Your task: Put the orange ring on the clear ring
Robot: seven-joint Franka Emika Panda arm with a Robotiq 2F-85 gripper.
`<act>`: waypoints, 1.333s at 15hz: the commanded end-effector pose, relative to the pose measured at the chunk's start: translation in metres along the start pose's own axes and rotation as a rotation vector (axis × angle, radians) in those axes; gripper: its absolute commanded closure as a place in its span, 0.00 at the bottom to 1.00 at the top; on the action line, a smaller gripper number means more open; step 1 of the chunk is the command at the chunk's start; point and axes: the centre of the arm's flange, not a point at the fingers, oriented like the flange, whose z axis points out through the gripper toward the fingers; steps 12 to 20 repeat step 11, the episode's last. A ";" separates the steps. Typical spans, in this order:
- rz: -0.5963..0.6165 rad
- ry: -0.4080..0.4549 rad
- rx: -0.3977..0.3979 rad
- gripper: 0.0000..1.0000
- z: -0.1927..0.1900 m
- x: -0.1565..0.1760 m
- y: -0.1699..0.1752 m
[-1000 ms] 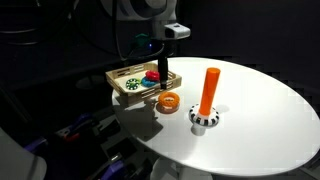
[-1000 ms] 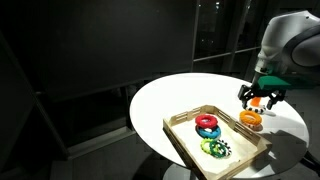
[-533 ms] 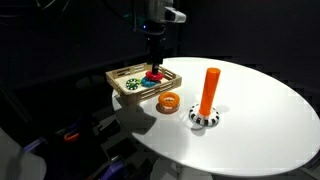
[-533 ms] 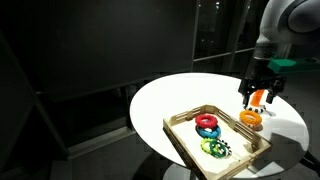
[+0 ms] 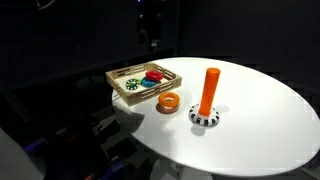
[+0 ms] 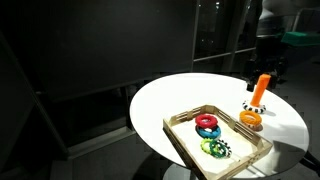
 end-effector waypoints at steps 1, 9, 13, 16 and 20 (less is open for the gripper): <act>-0.068 0.037 0.000 0.00 -0.033 -0.013 -0.007; -0.075 0.083 0.017 0.00 -0.042 -0.020 -0.018; -0.076 0.083 0.016 0.00 -0.042 -0.020 -0.018; -0.076 0.083 0.016 0.00 -0.042 -0.020 -0.018; -0.076 0.083 0.016 0.00 -0.042 -0.020 -0.018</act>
